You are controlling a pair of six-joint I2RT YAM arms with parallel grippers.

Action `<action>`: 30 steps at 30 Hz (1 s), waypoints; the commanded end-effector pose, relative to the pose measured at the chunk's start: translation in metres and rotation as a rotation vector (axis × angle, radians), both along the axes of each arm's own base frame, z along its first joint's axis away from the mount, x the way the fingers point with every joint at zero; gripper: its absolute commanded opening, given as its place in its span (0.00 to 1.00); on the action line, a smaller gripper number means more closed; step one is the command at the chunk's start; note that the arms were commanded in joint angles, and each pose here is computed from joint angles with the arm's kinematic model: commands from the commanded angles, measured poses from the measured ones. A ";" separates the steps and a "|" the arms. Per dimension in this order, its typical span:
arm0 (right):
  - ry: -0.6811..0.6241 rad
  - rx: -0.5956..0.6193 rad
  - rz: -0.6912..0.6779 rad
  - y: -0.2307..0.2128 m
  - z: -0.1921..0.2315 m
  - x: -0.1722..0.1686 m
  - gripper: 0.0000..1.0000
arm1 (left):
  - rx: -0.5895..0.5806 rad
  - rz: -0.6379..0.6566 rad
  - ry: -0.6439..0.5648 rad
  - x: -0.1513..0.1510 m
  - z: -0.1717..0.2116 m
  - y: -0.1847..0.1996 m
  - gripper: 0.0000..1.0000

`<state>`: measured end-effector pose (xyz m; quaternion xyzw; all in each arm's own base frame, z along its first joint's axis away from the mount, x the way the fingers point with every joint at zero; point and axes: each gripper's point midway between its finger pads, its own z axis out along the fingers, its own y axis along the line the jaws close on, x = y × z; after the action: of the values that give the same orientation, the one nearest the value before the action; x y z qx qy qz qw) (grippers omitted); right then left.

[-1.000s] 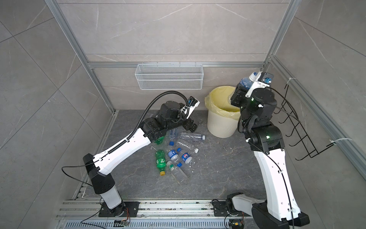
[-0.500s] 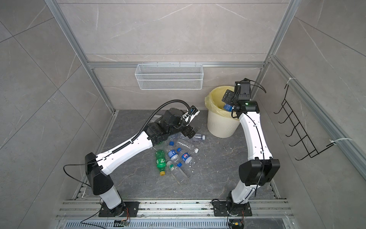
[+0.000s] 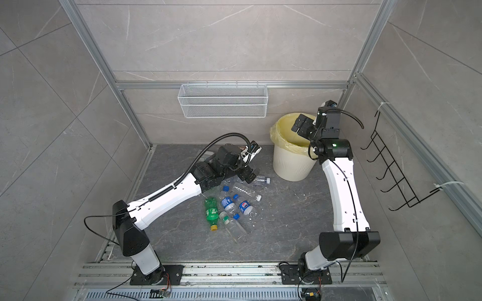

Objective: Throw the plastic bottles in the bin
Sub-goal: 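Open both grippers over the bin to drop the bottles, then move both grippers back down to the bottle pile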

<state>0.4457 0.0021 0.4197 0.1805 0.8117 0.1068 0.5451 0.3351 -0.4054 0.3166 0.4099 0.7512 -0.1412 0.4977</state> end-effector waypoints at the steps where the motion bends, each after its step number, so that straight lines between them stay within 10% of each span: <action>1: -0.035 0.063 0.073 0.023 0.009 -0.016 1.00 | -0.054 0.075 0.016 -0.003 0.024 0.018 1.00; 19: 0.134 -0.072 0.424 0.175 -0.083 -0.101 1.00 | -0.188 0.726 0.469 0.027 -0.045 0.180 1.00; 30: 0.172 -0.251 0.617 0.265 -0.148 -0.110 0.99 | -0.453 1.172 0.673 0.109 -0.121 0.273 1.00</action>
<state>0.3264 0.2550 0.2718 -0.1131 0.8906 0.1595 0.4107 0.4182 -0.1290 0.1937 -0.1785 0.9324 -0.0831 0.3031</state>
